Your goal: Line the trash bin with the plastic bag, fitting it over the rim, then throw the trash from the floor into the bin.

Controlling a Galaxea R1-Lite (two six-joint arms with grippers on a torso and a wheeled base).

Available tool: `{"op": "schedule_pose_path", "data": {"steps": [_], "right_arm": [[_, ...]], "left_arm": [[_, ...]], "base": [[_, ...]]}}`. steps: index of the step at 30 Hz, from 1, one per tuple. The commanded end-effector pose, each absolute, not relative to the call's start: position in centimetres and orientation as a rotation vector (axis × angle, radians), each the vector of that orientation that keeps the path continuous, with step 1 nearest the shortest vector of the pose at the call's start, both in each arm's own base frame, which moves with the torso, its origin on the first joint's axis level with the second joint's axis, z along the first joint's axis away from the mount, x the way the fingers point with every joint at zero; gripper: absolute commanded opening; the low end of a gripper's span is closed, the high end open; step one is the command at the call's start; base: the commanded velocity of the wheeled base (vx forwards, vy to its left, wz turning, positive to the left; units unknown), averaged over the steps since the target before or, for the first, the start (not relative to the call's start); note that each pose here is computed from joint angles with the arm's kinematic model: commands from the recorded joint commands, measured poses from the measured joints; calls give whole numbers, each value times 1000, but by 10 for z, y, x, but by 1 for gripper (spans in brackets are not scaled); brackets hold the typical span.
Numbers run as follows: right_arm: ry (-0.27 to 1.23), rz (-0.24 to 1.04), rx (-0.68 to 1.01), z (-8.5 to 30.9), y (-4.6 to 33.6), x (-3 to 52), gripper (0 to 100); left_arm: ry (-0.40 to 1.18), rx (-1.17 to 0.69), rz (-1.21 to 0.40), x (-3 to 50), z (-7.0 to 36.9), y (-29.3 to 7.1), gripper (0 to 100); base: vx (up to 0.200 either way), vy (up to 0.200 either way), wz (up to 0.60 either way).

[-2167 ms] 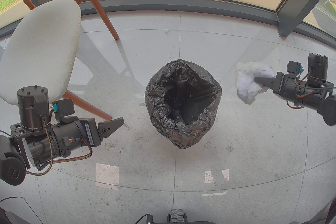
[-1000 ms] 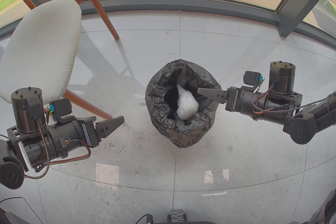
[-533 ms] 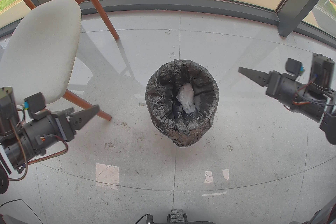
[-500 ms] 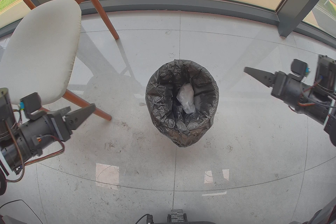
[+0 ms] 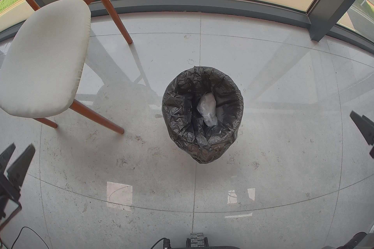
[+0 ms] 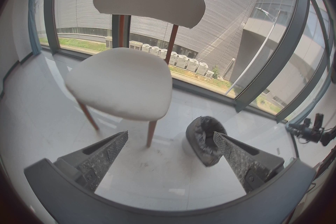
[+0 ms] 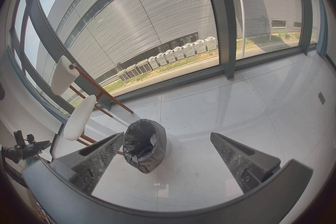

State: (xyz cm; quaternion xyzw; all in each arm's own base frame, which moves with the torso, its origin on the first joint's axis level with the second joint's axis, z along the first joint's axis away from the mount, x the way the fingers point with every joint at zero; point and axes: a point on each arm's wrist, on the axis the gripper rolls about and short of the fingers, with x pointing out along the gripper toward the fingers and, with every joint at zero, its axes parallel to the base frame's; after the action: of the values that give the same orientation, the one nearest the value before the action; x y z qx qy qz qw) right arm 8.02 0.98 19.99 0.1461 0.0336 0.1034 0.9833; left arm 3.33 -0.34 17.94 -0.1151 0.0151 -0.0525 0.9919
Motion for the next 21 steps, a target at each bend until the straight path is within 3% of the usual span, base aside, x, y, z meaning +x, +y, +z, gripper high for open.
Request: {"op": "schedule_pose_path", "data": {"steps": [1, 6, 10, 12, 14, 18, 21], "right_arm": [[-34, 192, 103, 127, 4, -19, 100], [-68, 229, -146, 81, 5, -24, 100], [-52, 220, -99, 81, 5, -24, 100], [-14, 109, 25, 81, 2, -24, 100], [-6, 25, 46, 82, 0, -22, 100], [7, 31, -43, 77, 1, -22, 100], [9, 15, 22, 76, 0, -22, 100]], "left_arm": [[-3, -101, 37, -39, 114, 1, 100], [78, -61, 65, -27, 83, 2, 100], [49, -43, 64, -26, 84, 2, 100], [46, -50, 75, -26, 84, 2, 100], [43, -59, 101, -26, 85, 2, 100], [36, -93, 172, -26, 84, 4, 100], [31, -43, 182, -25, 83, 4, 100]], "base": [[0, 0, 0], [0, 0, 0], [0, 0, 0], [0, 0, 0], [0, 0, 0], [0, 0, 0], [0, 0, 0]]}}
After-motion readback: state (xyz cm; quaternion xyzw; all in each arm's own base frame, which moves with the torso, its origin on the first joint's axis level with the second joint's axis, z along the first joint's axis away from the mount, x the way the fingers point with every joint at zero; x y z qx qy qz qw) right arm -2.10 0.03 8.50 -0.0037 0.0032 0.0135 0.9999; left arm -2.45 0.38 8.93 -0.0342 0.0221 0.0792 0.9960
